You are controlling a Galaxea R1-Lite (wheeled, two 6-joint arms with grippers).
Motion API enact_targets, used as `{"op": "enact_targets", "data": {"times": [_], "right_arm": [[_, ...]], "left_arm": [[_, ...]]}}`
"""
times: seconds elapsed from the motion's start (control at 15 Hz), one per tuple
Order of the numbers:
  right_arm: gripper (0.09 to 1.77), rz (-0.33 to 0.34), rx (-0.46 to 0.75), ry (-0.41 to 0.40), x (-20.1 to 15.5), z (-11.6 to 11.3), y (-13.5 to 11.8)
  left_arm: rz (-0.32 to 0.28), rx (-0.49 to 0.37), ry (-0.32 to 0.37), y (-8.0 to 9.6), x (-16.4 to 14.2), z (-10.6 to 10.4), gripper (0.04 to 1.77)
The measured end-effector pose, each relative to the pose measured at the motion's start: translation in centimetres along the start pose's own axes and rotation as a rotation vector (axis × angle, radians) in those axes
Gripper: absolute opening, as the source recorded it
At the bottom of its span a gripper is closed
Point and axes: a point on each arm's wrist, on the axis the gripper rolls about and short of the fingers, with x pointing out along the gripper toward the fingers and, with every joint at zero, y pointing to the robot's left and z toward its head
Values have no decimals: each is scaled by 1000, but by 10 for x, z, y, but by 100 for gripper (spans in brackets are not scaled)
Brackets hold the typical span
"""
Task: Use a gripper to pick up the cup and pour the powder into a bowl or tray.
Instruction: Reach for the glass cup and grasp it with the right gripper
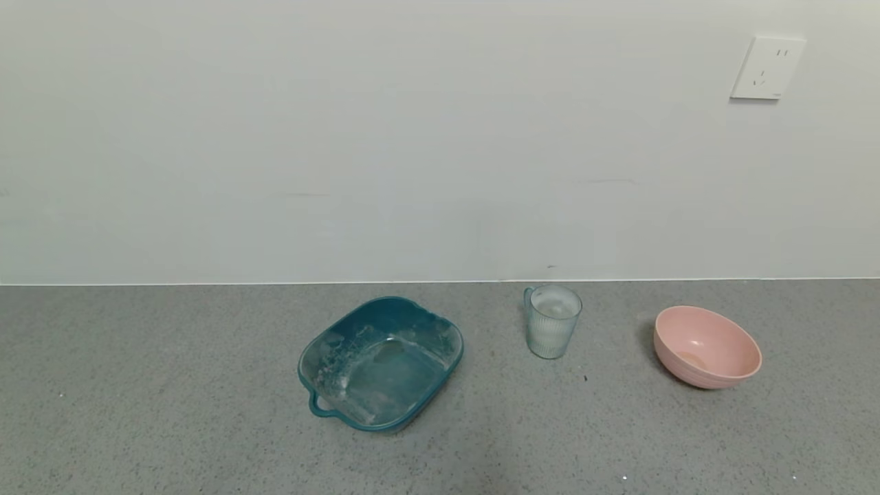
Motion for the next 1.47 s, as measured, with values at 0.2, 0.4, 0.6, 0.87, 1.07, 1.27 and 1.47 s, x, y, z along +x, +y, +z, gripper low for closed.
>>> {"op": "enact_targets", "data": {"times": [0.2, 0.4, 0.6, 0.87, 1.07, 1.27, 1.47], "right_arm": [[171, 7, -1, -4, 2, 31, 0], [171, 15, -6, 53, 19, 66, 0], [171, 29, -6, 114, 55, 97, 0], [171, 77, 1, 187, 122, 118, 2], [171, 141, 4, 265, 175, 111, 10], [171, 221, -6, 382, 214, 89, 27], [171, 281, -5, 448, 241, 68, 45]], "left_arm": [[0, 0, 0, 0, 0, 0, 176], [0, 0, 0, 0, 0, 0, 176], [0, 0, 0, 0, 0, 0, 176], [0, 0, 0, 0, 0, 0, 176], [0, 0, 0, 0, 0, 0, 176], [0, 0, 0, 0, 0, 0, 176], [0, 0, 0, 0, 0, 0, 176]]}}
